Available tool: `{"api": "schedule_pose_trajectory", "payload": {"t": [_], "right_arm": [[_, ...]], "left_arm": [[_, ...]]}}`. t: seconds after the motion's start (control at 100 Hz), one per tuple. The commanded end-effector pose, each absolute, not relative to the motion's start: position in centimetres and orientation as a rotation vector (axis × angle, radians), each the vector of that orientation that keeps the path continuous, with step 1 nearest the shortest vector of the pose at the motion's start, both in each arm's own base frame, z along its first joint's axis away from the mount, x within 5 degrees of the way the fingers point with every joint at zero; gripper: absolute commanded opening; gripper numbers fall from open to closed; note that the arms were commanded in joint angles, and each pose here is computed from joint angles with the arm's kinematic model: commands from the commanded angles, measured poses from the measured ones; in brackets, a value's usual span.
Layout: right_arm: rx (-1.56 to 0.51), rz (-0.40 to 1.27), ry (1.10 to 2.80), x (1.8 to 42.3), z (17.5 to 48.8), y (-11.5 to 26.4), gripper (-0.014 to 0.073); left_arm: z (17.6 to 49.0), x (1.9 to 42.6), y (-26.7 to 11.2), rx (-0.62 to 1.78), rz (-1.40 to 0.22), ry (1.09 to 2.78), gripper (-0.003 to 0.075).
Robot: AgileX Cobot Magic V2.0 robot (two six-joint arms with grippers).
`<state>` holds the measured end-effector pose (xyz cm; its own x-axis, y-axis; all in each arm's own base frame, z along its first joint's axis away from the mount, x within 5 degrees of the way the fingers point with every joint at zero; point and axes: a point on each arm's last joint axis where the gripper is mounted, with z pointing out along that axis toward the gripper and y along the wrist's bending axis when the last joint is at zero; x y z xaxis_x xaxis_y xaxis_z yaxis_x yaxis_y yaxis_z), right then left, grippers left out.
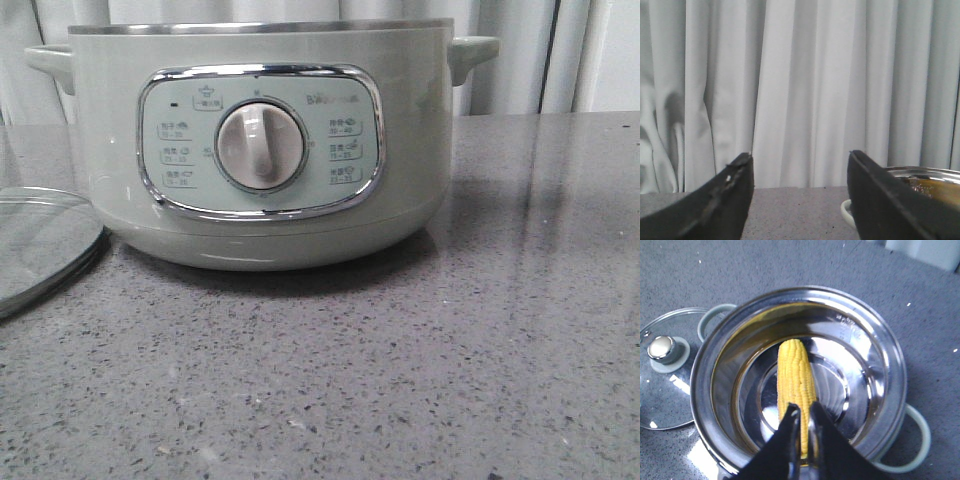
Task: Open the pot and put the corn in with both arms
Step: 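Lower the corn into the pot and open the right gripper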
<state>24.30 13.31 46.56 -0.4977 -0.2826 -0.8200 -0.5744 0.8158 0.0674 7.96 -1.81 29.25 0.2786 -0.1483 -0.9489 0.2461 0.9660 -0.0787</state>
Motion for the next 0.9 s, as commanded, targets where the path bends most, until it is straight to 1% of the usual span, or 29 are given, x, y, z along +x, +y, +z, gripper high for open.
{"api": "schedule_pose_trajectory", "payload": {"t": [0.0, 0.15, 0.36, 0.48, 0.57, 0.71, 0.81, 0.89], "right_arm": [[-0.601, 0.409, 1.962, 22.4, 49.6, 12.2, -0.0071], [-0.587, 0.368, 1.902, 21.0, 50.6, 11.3, -0.0071], [-0.553, 0.347, 1.836, 19.0, 49.3, 10.0, -0.0071], [-0.535, 0.326, 1.808, 17.7, 47.0, 9.2, -0.0071], [-0.515, 0.302, 1.748, 16.4, 45.6, 8.3, -0.0071], [-0.516, 0.235, 1.684, 14.3, 42.2, 7.0, -0.0071], [-0.526, 0.210, 1.681, 12.7, 39.2, 6.1, -0.0071], [-0.518, 0.212, 1.654, 11.4, 37.6, 5.4, -0.0071]], "left_arm": [[30.7, 6.8, -1.5, 0.072, -0.279, 1.180, -0.0020], [30.7, 5.2, -1.1, 0.073, -0.284, 1.161, -0.0020], [30.0, 4.2, -1.0, 0.081, -0.285, 1.205, -0.0020], [29.9, 3.8, -0.9, 0.081, -0.286, 1.198, -0.0020], [29.7, 3.6, -0.8, 0.082, -0.286, 1.205, -0.0020], [29.0, 3.9, -0.9, 0.090, -0.282, 1.280, -0.0020], [29.0, 3.9, -0.9, 0.090, -0.282, 1.280, -0.0020], [29.0, 3.9, -0.9, 0.090, -0.282, 1.280, -0.0020]]}}
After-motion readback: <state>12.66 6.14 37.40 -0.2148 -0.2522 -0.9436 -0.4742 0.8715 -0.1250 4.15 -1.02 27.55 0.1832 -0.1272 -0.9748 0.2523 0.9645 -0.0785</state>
